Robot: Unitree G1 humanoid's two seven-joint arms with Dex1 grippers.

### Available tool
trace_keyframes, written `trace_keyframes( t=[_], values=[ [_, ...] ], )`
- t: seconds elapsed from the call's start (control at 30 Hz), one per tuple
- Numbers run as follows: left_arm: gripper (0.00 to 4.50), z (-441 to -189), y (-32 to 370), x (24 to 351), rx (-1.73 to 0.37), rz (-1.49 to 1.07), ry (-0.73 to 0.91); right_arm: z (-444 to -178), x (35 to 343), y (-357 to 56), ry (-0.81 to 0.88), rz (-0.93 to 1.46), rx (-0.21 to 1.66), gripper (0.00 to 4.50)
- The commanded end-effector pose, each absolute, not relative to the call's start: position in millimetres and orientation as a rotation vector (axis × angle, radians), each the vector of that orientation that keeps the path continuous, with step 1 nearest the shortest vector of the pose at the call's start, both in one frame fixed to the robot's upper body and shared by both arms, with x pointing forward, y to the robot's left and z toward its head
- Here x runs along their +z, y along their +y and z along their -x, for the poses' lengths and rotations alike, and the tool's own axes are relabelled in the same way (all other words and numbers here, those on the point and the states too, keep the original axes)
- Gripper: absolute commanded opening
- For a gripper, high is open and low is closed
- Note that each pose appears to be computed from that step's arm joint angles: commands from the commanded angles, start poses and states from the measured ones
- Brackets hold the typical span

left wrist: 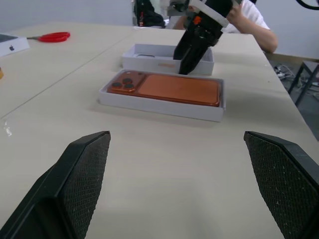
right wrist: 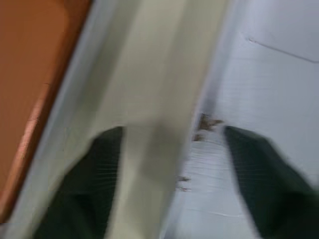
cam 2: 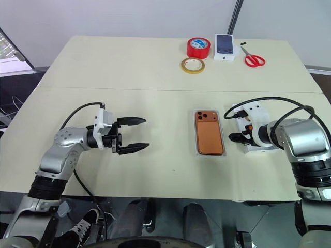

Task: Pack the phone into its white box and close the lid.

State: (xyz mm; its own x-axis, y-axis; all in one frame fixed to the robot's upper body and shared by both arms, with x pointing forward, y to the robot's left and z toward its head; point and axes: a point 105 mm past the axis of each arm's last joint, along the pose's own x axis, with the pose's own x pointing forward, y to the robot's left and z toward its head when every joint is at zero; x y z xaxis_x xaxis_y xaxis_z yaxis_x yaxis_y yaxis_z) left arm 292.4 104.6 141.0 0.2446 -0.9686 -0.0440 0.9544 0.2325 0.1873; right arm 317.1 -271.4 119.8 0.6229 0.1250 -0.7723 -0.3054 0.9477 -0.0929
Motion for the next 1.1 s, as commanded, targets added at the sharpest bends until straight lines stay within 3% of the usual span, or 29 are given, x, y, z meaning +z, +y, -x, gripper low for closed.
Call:
trace_keyframes(
  t=[0.03, 0.1, 0.43, 0.63, 0.87, 1.1],
  values=[
    [4.5, -290, 101, 148, -1.314, -0.201, -0.118, -319, 123, -273, 0.858, 0.239, 0.239, 1.02],
    [4.5, -290, 100, 148, -1.317, -0.183, -0.107, -320, 122, -274, 0.858, 0.242, 0.227, 0.02],
    [4.5, -296, 101, 150, -1.29, -0.177, -0.099, -329, 126, -284, 0.815, 0.174, 0.125, 0.02],
    [4.5, -297, 101, 151, -1.282, -0.181, -0.107, -342, 145, -271, 0.735, 0.096, 0.145, 0.02],
    [4.5, -305, 104, 158, -1.222, -0.162, -0.131, -373, 203, -229, 0.414, -0.093, 0.303, 0.02],
    [4.5, -310, 103, 163, -1.166, -0.124, -0.151, -356, 227, -167, 0.244, -0.385, 0.526, 0.02]
  ],
)
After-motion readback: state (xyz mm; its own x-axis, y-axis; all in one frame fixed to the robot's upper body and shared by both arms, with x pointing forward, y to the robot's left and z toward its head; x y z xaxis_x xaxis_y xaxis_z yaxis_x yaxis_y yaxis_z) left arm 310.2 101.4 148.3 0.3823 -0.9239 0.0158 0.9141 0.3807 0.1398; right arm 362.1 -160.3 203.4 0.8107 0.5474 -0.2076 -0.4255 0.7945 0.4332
